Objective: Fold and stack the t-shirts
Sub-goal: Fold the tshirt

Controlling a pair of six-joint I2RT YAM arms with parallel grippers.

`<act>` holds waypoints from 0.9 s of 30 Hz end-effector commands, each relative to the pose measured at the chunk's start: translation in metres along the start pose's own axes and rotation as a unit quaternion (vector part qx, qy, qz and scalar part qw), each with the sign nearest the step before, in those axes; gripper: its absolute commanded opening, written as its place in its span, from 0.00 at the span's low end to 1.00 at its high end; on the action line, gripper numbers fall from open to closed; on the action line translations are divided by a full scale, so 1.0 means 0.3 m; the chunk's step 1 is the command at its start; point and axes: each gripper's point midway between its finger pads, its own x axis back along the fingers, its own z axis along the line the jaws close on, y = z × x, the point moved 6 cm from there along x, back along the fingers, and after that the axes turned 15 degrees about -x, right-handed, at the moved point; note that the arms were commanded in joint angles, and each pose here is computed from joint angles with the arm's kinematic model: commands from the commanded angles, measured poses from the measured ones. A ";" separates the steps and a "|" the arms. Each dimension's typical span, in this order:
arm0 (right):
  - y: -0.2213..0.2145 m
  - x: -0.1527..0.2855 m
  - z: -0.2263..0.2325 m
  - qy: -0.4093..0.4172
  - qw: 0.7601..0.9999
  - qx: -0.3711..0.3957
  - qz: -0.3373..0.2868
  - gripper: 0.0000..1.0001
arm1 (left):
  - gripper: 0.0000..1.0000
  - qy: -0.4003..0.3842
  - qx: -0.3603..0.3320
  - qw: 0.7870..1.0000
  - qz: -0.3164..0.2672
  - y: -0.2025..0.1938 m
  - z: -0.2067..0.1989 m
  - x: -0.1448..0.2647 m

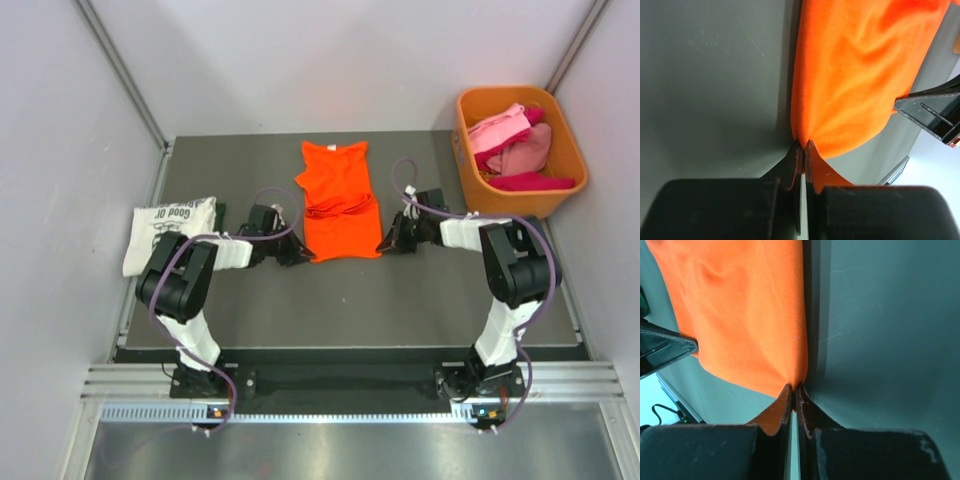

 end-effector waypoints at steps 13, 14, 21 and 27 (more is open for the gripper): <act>-0.236 0.225 0.038 0.031 0.998 0.056 0.018 0.00 | 0.00 -0.027 -0.059 0.998 -0.017 -0.114 -0.137 0.237; -0.263 0.236 0.039 0.030 0.997 0.060 0.022 0.00 | 0.00 -0.024 -0.065 0.998 -0.013 -0.139 -0.146 0.249; -0.405 0.343 0.021 0.042 0.997 0.066 0.012 0.00 | 0.00 -0.045 -0.059 0.997 -0.001 -0.258 -0.181 0.361; -0.437 0.483 0.092 0.062 0.994 0.086 -0.034 0.00 | 0.00 -0.077 -0.072 0.994 -0.038 -0.248 -0.267 0.508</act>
